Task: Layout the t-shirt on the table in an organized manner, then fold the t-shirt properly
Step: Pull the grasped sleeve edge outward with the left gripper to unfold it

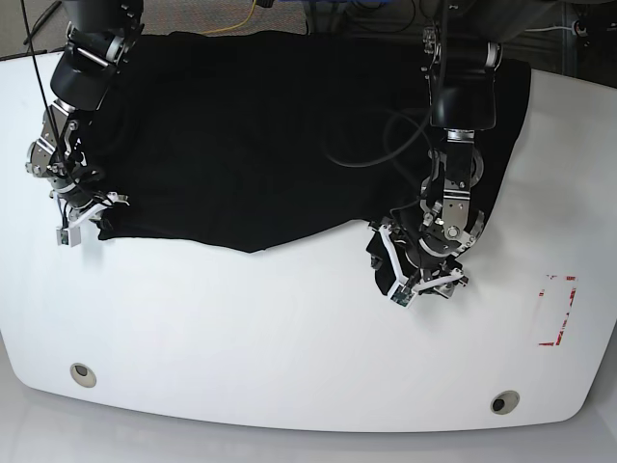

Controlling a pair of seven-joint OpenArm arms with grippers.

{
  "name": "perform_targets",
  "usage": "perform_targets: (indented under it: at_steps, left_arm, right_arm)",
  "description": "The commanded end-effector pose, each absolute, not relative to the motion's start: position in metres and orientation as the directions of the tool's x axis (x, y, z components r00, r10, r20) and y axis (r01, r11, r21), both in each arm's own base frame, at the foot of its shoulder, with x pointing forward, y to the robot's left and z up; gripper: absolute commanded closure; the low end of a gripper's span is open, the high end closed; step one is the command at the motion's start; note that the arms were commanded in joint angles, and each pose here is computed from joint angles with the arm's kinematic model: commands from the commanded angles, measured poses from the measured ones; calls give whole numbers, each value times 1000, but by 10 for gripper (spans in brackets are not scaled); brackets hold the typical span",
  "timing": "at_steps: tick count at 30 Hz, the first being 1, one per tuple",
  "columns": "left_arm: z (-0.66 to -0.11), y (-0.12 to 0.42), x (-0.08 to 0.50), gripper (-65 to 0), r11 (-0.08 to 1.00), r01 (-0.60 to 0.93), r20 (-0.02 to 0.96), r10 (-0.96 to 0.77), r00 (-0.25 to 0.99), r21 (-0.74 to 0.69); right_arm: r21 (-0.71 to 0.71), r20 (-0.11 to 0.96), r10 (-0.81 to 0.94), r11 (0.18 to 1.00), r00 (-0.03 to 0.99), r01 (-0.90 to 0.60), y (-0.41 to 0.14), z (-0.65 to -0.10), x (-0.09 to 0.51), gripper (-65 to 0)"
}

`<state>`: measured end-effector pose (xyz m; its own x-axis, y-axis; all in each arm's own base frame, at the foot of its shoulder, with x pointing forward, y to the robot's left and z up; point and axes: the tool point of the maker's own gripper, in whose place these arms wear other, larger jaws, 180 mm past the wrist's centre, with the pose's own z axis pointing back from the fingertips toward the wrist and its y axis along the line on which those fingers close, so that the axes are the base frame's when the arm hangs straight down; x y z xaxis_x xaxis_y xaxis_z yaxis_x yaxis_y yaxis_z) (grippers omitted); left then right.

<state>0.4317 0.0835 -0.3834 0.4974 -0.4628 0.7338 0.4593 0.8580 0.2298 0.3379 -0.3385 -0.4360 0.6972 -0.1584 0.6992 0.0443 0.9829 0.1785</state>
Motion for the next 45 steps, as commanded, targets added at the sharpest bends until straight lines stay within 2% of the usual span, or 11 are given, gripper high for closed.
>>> perform_targets:
  at_steps: [1, 22, 32, 45]
  left_arm:
    - [-356, 74, 450, -497, 857, 454, 783, -451, 429, 245]
    - [-385, 86, 448, -489, 853, 469, 730, -470, 496, 230]
    - [-384, 96, 450, -328, 851, 462, 723, -481, 495, 250]
    - [-375, 106, 453, -318, 850, 449, 727, -490, 481, 276]
  right_arm:
    - [146, 635, -116, 989, 764, 29, -339, -448, 326, -5]
    - [146, 635, -116, 989, 764, 29, -339, -448, 326, -5]
    - [146, 635, -116, 989, 764, 29, -339, -448, 326, -5]
    - [148, 634, -117, 989, 764, 28, -338, -448, 326, -5]
